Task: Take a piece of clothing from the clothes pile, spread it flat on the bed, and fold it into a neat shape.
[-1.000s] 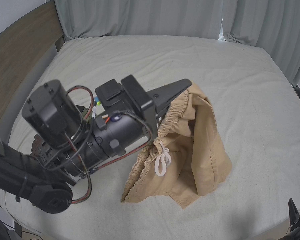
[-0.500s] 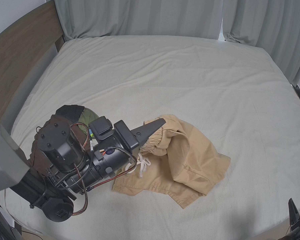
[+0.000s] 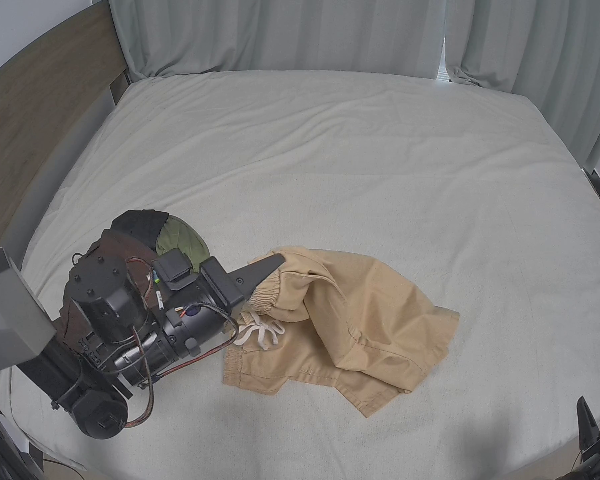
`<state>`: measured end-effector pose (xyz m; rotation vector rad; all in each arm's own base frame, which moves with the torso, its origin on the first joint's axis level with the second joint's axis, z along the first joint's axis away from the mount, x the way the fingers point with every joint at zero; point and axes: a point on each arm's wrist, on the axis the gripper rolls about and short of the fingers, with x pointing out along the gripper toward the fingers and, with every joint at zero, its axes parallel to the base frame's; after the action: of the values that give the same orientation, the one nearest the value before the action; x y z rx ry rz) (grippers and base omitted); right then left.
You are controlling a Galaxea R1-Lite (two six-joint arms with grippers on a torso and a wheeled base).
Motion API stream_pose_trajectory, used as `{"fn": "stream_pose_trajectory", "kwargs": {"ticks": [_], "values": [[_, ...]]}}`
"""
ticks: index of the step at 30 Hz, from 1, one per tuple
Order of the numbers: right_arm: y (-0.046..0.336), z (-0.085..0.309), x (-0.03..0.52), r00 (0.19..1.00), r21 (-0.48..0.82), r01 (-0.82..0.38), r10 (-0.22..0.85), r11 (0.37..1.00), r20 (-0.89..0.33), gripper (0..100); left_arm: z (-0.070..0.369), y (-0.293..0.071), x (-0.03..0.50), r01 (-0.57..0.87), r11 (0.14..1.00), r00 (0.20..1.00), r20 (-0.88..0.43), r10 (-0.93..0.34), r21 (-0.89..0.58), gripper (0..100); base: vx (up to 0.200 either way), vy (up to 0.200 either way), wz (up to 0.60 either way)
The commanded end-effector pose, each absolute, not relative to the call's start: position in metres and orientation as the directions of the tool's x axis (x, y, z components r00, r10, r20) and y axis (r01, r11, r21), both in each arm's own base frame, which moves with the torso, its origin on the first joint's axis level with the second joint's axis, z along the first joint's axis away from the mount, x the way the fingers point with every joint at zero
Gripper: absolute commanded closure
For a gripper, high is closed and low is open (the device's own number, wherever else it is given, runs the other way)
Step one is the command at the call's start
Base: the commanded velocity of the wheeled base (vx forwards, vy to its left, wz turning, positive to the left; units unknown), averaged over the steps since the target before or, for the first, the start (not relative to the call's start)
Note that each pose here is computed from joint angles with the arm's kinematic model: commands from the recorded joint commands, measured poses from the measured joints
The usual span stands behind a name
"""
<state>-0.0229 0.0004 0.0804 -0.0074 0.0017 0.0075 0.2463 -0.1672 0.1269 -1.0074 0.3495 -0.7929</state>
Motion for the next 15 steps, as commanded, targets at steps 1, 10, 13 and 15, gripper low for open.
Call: {"fn": "stream_pose_trajectory", "kwargs": {"ticks": [1, 10, 13, 15], "values": [[0.0, 0.076, -0.023, 1.0, -0.008, -0.008, 0.008, 1.0, -0.002, 0, 0.119, -0.153, 0.25, 0.402, 0.324, 0.695, 0.055, -0.717, -0.856, 100, 0.0, 0.0, 0.0], [0.001, 0.076, -0.023, 1.0, -0.012, -0.011, 0.011, 1.0, -0.002, 0, 0.111, -0.134, 0.254, 0.417, 0.434, 0.732, 0.012, -0.682, -0.798, 100, 0.0, 0.0, 0.0], [0.001, 0.076, -0.023, 1.0, -0.012, -0.011, 0.011, 1.0, -0.002, 0, 0.097, -0.132, 0.258, 0.416, 0.499, 0.738, -0.038, -0.673, -0.76, 100, 0.0, 0.0, 0.0], [0.001, 0.076, -0.023, 1.0, -0.014, -0.012, 0.012, 1.0, -0.002, 0, 0.086, -0.131, 0.264, 0.424, 0.548, 0.744, -0.068, -0.665, -0.721, 100, 0.0, 0.0, 0.0]]}}
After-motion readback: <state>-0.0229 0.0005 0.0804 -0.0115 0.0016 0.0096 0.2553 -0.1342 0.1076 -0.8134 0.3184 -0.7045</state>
